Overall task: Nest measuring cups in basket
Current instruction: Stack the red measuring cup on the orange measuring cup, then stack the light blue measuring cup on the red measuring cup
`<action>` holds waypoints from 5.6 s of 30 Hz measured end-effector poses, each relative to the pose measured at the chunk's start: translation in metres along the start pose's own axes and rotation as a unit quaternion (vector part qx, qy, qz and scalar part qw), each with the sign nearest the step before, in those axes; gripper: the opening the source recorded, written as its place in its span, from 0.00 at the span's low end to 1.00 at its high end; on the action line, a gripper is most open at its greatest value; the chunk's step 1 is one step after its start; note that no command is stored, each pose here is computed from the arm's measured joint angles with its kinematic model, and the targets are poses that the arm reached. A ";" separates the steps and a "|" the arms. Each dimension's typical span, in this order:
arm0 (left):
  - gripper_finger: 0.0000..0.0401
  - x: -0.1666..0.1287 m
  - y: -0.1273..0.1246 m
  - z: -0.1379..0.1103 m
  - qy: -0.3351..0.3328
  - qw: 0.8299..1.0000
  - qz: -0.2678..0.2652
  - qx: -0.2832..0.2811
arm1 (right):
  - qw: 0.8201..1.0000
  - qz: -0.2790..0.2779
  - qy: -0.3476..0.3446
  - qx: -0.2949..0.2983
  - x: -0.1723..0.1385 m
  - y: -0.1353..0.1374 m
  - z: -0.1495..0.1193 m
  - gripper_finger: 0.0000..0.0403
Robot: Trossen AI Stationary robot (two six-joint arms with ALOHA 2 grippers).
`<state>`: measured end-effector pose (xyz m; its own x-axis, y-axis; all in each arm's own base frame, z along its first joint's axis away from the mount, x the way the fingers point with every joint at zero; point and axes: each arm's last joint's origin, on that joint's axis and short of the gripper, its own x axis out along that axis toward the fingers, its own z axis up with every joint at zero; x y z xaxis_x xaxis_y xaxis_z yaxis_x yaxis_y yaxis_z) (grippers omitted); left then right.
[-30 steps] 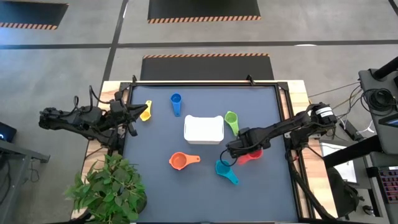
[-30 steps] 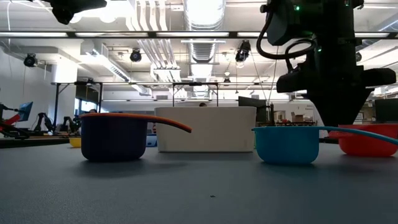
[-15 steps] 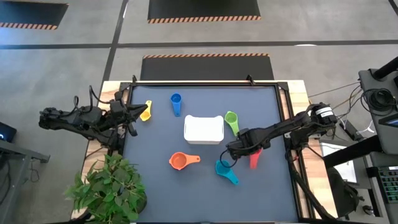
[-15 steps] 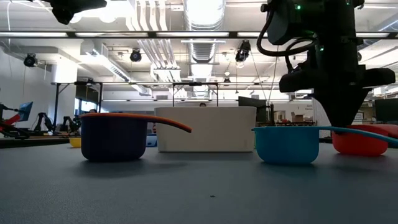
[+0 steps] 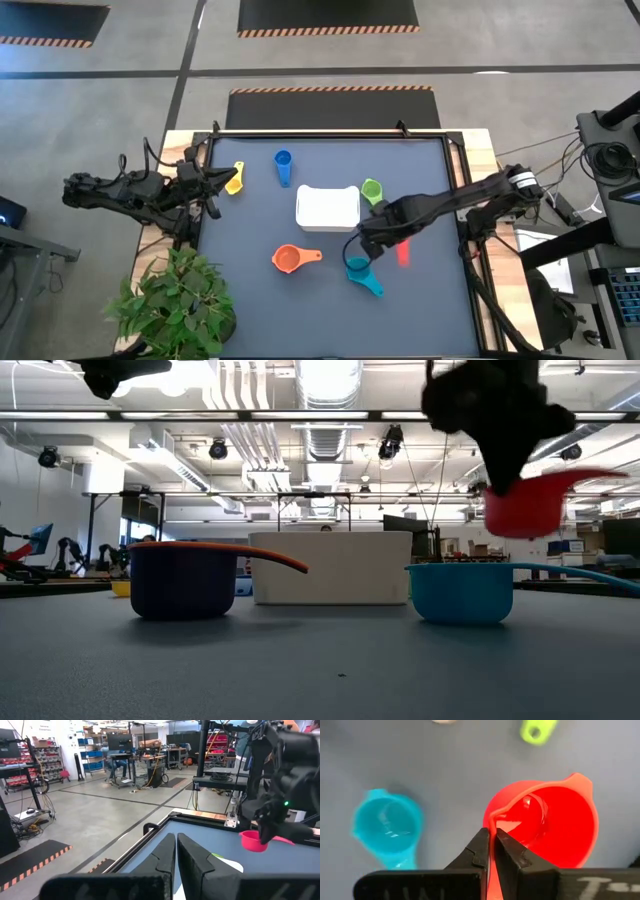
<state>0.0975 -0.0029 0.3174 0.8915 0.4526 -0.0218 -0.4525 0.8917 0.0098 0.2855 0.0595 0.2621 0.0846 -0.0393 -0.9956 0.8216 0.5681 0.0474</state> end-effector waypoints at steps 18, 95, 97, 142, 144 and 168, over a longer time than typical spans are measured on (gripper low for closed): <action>0.00 0.000 0.000 0.000 -0.001 1.000 0.000 0.000 | 0.972 0.096 -0.129 -0.169 -0.038 0.044 0.031 0.02; 0.00 -0.001 0.001 0.002 -0.008 1.000 0.000 -0.002 | 0.736 0.159 -0.227 -0.618 0.037 0.178 0.074 0.03; 0.00 -0.001 0.001 0.002 -0.008 1.000 0.000 -0.002 | 0.735 0.161 -0.232 -0.616 0.038 0.179 0.075 0.04; 0.00 0.001 -0.001 0.004 -0.015 1.000 0.000 -0.007 | 0.808 0.172 -0.323 -0.461 -0.013 0.051 0.022 0.08; 0.00 0.001 -0.001 0.004 -0.015 1.000 0.000 -0.008 | 0.823 0.176 -0.323 -0.433 -0.007 0.038 0.016 0.08; 0.00 0.001 -0.001 0.004 -0.015 1.000 0.000 -0.009 | 0.887 0.168 -0.312 -0.296 0.046 0.006 -0.085 0.08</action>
<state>0.0992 -0.0032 0.3211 0.8918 0.4524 0.0084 -0.4524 0.8918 -0.0075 0.2461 0.1311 0.2102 0.7164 -0.1279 -0.6859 0.2666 0.9586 0.0997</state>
